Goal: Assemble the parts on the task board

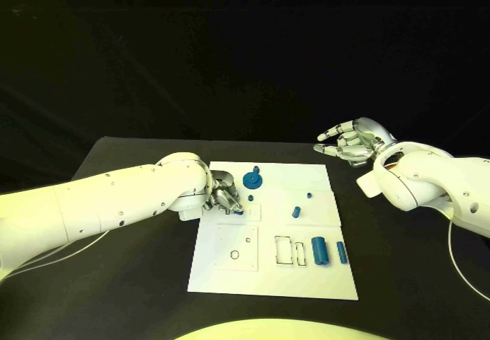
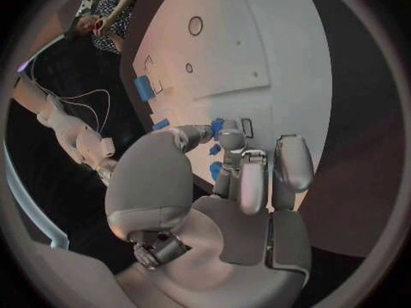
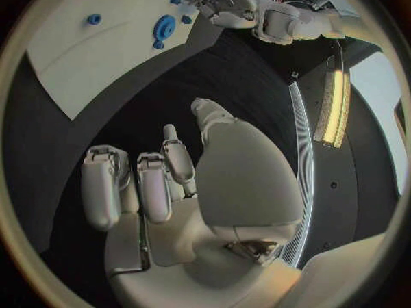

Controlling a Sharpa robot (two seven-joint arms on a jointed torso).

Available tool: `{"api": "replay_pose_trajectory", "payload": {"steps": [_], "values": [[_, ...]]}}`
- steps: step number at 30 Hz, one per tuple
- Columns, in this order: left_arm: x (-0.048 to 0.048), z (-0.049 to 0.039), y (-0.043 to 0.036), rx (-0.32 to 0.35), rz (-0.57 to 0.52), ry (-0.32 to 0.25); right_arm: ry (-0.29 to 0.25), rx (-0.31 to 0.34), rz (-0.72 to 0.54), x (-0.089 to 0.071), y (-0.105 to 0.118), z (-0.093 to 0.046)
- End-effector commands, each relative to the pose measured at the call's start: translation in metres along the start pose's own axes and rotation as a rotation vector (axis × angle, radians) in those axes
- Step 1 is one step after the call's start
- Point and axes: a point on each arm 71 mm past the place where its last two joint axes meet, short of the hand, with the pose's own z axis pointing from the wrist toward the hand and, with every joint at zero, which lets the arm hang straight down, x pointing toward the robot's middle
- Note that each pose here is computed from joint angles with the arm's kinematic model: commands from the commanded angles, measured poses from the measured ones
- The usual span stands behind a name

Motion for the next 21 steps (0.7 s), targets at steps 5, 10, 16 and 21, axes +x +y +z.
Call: {"api": "replay_pose_trajectory", "payload": {"steps": [5,10,16,21], "values": [[0.0046,0.0017,-0.0018,-0.006,0.015,0.031,0.015,-0.012,-0.004,0.0013,0.0008,0.0001],[0.0052,0.0023,-0.0036,-0.002,0.007,0.038,0.015,-0.013,-0.005,0.0013,0.0007,0.0002],[0.0058,0.0031,-0.0054,0.002,-0.002,0.048,0.018,-0.011,-0.007,0.0018,0.0004,0.0006],[0.0054,0.0039,-0.0060,0.003,-0.007,0.046,0.019,-0.011,-0.009,0.0022,0.0003,0.0007]]}}
